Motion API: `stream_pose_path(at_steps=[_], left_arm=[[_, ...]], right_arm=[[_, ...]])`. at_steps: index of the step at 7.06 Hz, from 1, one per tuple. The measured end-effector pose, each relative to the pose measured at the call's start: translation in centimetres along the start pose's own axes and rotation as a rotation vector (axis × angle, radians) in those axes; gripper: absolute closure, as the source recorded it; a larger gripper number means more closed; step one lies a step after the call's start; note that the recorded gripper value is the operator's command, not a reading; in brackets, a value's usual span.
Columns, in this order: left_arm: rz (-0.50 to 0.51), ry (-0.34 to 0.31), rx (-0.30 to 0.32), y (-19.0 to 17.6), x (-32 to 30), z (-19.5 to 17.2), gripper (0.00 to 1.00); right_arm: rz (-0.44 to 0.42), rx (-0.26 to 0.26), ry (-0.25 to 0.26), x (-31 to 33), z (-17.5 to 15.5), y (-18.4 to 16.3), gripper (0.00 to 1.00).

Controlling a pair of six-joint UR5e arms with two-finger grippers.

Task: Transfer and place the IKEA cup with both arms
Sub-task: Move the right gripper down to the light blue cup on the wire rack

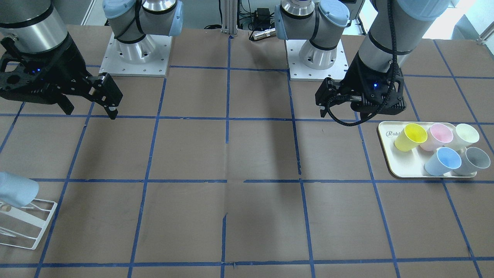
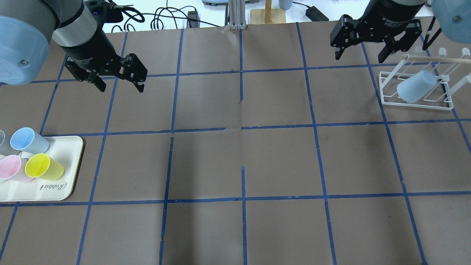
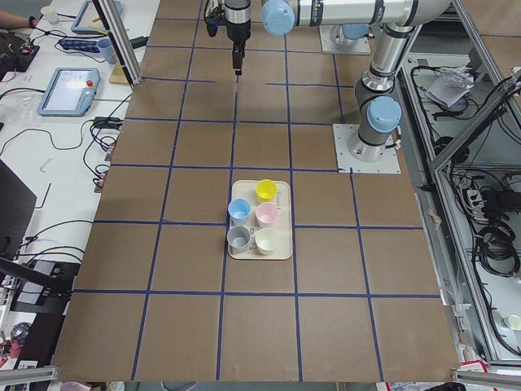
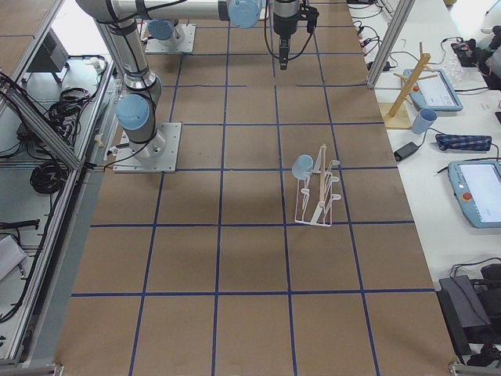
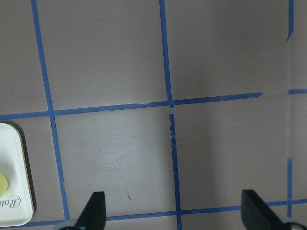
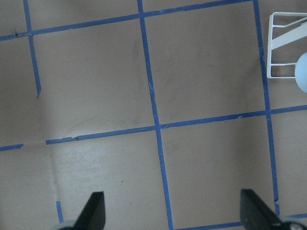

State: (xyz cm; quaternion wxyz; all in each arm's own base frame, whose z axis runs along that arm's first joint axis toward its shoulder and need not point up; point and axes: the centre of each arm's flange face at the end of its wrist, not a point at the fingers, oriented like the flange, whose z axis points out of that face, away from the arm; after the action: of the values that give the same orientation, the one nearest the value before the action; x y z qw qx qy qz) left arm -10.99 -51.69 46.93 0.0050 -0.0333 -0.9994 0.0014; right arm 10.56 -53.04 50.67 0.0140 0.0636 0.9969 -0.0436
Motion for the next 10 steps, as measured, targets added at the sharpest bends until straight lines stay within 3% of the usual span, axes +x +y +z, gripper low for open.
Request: stream_pose_path(at_steps=[3, 5, 8, 10], left_arm=[[0.007, -0.001, 0.002, 0.1, 0.0, -0.1, 0.0], [0.007, -0.001, 0.004, 0.1, 0.0, -0.2, 0.0], [0.006, -0.003, 0.004, 0.1, -0.2, -0.2, 0.0], [0.005, -0.007, 0.003, 0.1, -0.3, -0.1, 0.0]], right_arm=[[-0.005, -0.001, 0.003, -0.2, 0.1, 0.0, 0.0], [-0.067, 0.008, 0.014, 0.9, 0.2, -0.8, 0.0], [-0.246, -0.013, 0.018, 9.9, 1.6, -3.2, 0.0], [-0.3, -0.039, 0.014, 17.2, 5.2, -5.7, 0.0]])
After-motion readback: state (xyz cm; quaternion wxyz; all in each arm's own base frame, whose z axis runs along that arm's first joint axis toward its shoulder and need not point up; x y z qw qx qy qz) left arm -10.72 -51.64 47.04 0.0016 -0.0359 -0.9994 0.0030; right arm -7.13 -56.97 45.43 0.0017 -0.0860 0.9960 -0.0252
